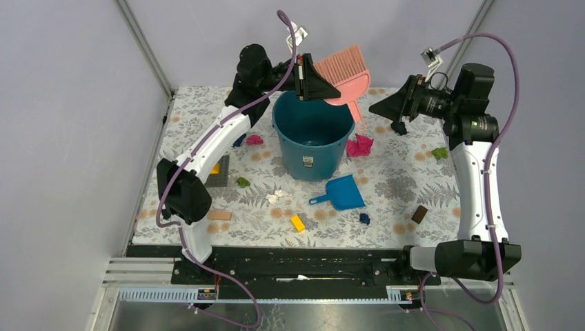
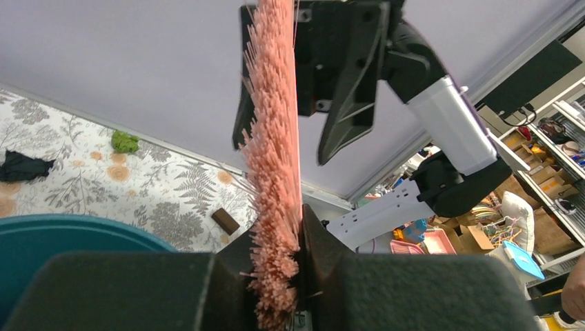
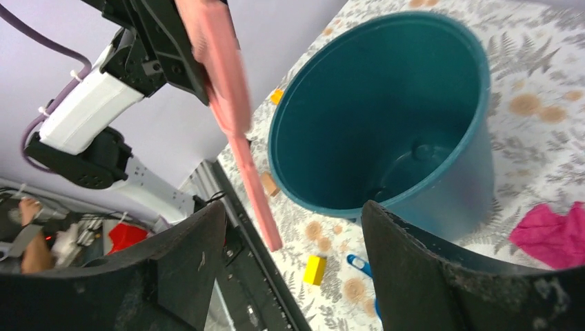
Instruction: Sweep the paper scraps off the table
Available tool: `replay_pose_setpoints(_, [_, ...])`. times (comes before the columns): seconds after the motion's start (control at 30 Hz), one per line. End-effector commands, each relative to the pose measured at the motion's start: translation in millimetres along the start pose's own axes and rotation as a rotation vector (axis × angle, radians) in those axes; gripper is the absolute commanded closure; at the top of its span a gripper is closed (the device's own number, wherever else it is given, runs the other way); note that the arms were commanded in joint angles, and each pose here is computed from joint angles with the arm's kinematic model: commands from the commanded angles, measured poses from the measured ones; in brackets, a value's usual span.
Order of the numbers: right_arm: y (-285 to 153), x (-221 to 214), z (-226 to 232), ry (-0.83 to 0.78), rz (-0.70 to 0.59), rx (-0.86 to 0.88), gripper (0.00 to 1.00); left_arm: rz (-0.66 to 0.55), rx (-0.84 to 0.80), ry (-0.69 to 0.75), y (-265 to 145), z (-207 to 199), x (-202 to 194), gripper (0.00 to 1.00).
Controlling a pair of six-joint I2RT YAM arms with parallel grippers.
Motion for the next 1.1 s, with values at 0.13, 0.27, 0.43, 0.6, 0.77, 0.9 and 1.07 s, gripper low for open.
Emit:
replay_pose_setpoints(0.13, [12,-4,9,-0.029,0.061,0.179,0.30,-0.077,-0.041,0.087,-3,-30,28,1.00])
replay_pose_setpoints(0.27, [22,-11,12,-0.036,0.097,0.213,0.35,-0.092,-0.026,0.072,-4,-25,30,1.00])
replay_pose_setpoints(0.43, [32,-20,13,-0.029,0.132,0.238,0.47,-0.102,-0.020,0.070,-6,-22,32,1.00])
replay_pose_setpoints(0.6, [35,-21,12,-0.024,0.144,0.247,0.60,-0.106,-0.011,0.064,-8,-20,32,1.00])
replay_pose_setpoints(0.77, [37,-23,13,-0.024,0.155,0.259,0.92,-0.082,-0.009,0.074,-10,-17,28,1.00])
replay_pose_setpoints(0.9, [31,-24,15,-0.084,0.166,0.201,1.00,-0.002,0.024,0.123,-28,-9,22,0.21])
replay_pose_setpoints(1.07, [21,-45,4,-0.266,0.298,0.029,1.00,0.161,0.136,0.287,-65,-8,16,0.11])
Point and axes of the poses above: each gripper's point midway between its finger pads, its own y axis out along the fingers, its own z axis along the line the jaws close on, x = y × z, the point moved 10 cm from there along -y, back along the fingers, and after that the axes turned 8 degrees about y, right-handed, at the moved point
